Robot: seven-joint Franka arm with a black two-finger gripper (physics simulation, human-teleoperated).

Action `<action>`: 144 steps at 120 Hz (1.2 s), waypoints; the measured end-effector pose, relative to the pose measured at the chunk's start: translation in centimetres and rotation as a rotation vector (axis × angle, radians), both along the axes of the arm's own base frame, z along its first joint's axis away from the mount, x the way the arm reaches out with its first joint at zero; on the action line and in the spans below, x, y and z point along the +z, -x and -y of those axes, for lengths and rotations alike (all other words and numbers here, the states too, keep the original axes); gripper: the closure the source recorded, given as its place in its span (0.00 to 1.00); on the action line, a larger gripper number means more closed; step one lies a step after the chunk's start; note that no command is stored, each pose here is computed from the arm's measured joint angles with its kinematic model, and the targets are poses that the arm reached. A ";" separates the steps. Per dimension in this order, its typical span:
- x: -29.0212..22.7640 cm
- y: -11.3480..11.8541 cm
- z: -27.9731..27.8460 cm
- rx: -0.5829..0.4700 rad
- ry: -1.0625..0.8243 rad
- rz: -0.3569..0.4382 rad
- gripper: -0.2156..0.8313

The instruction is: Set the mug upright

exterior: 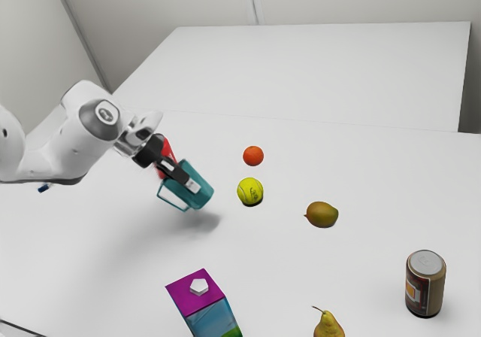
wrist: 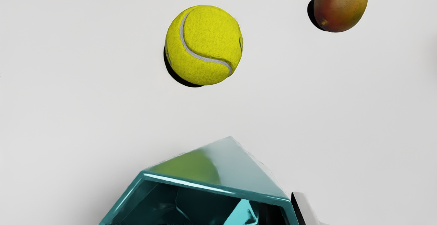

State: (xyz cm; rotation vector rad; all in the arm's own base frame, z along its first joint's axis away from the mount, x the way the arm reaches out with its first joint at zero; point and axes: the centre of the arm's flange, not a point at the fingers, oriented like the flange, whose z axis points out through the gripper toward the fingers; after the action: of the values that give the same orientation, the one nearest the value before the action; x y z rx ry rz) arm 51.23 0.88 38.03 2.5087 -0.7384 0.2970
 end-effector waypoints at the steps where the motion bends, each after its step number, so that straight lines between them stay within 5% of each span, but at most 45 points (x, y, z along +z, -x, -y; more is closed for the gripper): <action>1: 0.0 -0.1 0.2 -0.007 -0.010 0.002 0.92; 22: 0.9 -0.6 3.6 -0.117 -0.196 0.030 0.92; 54: 1.2 -0.2 4.8 -0.150 -0.435 0.049 0.92; 144: -3.3 -0.3 9.4 0.009 -0.578 0.003 0.92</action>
State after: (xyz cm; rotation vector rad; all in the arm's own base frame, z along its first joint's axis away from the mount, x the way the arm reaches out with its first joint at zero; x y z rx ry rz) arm 51.53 -8.50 34.76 3.0495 -0.9169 0.0946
